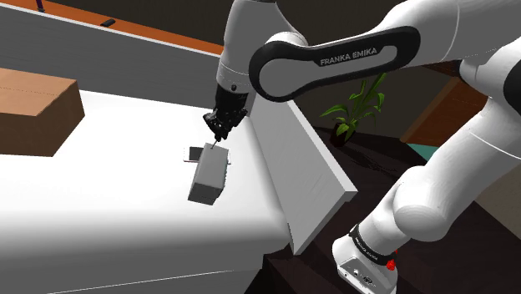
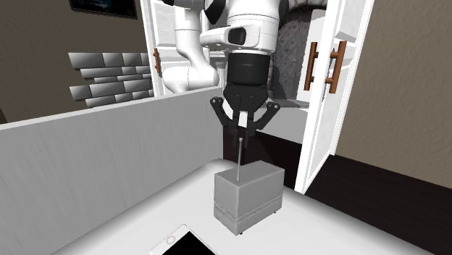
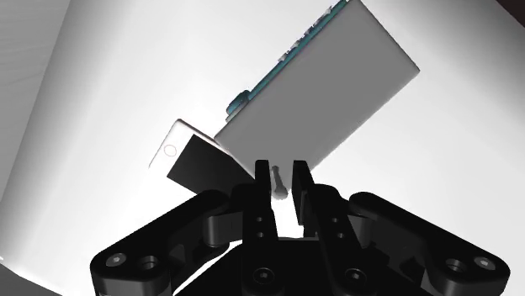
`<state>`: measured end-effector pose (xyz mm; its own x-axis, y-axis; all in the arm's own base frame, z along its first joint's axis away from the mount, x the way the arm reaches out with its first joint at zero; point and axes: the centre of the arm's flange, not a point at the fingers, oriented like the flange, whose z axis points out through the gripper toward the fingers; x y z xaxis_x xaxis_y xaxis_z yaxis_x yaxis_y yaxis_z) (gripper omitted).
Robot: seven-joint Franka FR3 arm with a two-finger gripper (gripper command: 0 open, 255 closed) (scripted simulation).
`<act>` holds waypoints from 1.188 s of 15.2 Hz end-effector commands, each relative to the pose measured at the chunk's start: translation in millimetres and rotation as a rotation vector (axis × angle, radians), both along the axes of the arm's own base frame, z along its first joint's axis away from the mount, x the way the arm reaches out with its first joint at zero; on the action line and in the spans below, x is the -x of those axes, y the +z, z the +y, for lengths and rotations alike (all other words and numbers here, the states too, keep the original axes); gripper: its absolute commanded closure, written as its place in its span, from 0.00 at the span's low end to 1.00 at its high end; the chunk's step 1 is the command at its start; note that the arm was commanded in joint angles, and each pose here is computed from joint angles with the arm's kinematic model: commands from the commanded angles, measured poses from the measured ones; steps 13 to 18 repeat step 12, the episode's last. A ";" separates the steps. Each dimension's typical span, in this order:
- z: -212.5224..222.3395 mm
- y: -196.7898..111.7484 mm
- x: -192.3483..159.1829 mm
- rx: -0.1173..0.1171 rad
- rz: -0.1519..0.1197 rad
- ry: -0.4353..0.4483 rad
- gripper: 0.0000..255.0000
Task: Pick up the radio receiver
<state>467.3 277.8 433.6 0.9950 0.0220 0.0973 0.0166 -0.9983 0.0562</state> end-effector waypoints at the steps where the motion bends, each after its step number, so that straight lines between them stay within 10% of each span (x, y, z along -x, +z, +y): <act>1: -0.5 11.2 0.1 -0.001 -0.002 0.000 1.00; 18: -0.5 59.5 0.1 -0.001 -0.002 0.000 1.00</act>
